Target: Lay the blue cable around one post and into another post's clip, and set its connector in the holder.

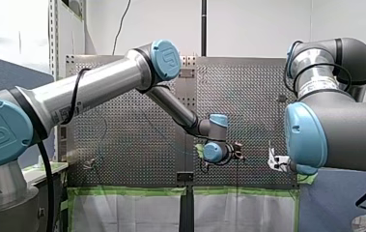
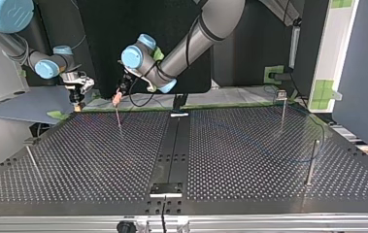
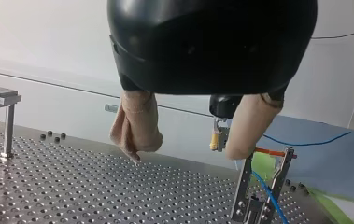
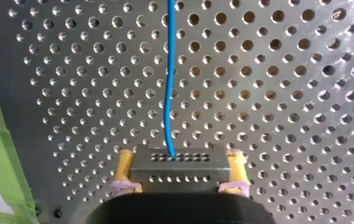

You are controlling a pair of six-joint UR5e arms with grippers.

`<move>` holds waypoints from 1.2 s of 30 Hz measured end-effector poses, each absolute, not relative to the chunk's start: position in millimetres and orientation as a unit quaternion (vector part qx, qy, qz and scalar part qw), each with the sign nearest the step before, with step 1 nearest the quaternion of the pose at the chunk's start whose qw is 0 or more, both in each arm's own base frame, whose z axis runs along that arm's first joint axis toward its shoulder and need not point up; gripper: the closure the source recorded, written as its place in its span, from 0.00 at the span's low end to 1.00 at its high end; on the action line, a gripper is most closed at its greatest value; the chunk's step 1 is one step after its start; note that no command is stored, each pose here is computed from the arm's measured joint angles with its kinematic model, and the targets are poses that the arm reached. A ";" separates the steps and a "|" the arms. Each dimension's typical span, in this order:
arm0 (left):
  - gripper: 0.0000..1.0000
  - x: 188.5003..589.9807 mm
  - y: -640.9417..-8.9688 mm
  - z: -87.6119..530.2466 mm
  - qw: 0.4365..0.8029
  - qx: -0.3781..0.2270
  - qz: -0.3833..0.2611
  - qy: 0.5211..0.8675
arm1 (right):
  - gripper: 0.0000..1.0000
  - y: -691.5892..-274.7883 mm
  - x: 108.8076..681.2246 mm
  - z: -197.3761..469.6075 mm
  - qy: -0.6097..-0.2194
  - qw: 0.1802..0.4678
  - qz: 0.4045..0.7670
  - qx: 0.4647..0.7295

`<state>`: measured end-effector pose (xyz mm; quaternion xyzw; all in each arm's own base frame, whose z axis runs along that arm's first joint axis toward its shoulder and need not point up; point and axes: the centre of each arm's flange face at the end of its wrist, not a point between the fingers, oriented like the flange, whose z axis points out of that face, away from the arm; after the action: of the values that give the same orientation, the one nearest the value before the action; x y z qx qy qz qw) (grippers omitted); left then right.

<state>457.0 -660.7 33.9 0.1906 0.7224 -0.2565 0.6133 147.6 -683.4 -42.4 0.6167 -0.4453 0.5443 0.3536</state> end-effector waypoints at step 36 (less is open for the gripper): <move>0.01 456.8 -654.9 41.8 0.615 0.187 -0.238 0.728 | 1.00 -682.6 147.6 -44.0 -0.447 0.352 0.543 0.618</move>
<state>456.8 -654.9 41.8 0.1867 0.7283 -0.2377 0.6150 147.6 -682.6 -44.0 0.6178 -0.4466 0.5431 0.3520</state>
